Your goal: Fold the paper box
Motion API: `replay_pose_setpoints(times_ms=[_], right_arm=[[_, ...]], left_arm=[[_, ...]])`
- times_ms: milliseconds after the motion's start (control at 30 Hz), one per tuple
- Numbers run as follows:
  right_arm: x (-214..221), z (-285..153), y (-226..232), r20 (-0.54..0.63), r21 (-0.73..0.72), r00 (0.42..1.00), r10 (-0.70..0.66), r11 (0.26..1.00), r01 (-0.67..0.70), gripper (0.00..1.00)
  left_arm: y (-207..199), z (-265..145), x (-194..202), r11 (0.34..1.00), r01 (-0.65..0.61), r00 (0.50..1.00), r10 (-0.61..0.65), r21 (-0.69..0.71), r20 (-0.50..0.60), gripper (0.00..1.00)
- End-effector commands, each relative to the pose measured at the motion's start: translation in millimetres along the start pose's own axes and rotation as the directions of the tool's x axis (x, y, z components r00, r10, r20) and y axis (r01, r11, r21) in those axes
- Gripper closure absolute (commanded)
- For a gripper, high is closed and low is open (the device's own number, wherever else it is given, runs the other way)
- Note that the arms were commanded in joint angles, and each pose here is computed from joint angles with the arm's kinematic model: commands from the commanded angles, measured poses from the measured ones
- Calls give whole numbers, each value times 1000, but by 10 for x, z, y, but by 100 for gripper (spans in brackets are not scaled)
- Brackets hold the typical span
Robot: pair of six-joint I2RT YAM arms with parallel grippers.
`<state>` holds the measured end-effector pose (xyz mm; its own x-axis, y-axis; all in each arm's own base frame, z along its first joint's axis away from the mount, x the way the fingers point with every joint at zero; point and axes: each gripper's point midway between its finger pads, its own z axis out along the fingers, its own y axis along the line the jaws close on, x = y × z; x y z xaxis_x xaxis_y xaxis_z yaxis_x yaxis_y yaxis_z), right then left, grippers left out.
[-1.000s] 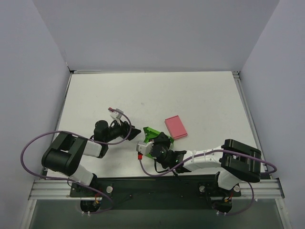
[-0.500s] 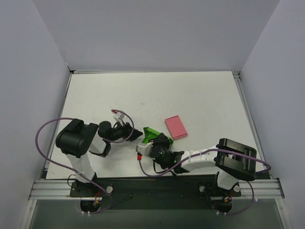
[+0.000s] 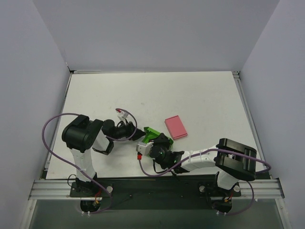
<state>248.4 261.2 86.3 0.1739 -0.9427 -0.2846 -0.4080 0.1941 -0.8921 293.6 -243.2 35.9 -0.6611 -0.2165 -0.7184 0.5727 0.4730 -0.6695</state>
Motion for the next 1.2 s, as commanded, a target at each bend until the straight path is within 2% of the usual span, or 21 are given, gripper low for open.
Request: replay_pose_setpoints(times_ms=[0,267,367,433,567,733,1167], right_arm=[[7,-3,40,-4,-23,1000,11,1000,-11,100],[16,0,34,-12,-28,1000,18,999,-19,100],[48,19,51,-25,-35,999,19,999,-20,100],[67,36,26,-37,-26,999,33,999,-34,100],[136,50,-72,-48,-15,995,82,996,-83,100],[158,40,-75,-50,-18,995,84,996,-85,100],[174,79,-4,-66,-31,996,52,998,-54,100]], left_arm=[[-328,141,-497,965,-235,961,212,118,181,36],[-398,245,-553,946,-294,945,266,136,190,37],[-454,260,-540,938,-310,941,280,157,189,46],[-458,244,-518,937,-310,941,280,160,189,48],[-453,219,-496,940,-304,943,274,156,187,48],[-405,169,-531,946,-296,943,268,132,197,48],[-551,222,-646,926,-320,936,276,200,219,48]])
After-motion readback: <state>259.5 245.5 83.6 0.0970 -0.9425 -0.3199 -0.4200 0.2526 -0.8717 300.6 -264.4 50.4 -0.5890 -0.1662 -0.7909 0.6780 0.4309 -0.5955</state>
